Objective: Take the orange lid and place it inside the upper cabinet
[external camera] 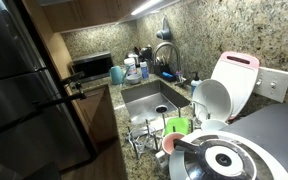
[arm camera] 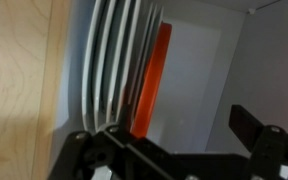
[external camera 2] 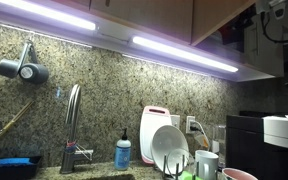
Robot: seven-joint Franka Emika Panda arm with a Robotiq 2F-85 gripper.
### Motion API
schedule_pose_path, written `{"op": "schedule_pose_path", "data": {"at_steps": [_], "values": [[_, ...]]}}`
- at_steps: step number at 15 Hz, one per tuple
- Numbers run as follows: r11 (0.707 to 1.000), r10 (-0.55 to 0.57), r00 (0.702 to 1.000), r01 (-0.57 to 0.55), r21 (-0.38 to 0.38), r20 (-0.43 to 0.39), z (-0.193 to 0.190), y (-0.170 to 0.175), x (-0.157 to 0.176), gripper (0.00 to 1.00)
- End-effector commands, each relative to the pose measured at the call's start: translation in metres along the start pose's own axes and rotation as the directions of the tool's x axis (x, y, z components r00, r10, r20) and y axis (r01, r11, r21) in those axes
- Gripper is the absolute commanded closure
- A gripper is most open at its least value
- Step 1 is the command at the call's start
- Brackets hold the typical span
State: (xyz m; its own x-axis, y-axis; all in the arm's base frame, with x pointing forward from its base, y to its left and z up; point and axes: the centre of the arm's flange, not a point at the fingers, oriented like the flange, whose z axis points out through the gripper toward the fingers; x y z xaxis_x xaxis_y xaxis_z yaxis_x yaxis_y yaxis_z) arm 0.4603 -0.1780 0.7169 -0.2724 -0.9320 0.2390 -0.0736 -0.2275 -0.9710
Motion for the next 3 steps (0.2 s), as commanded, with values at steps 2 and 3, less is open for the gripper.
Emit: {"op": "schedule_pose_path", "data": {"at_steps": [2,3], "values": [[1.000,0.000,1.000,0.000,0.000,0.000,0.0000,0.0000,0.0000,0.00],[1.000,0.000,1.000,0.000,0.000,0.000,0.0000,0.0000,0.0000,0.00]]}}
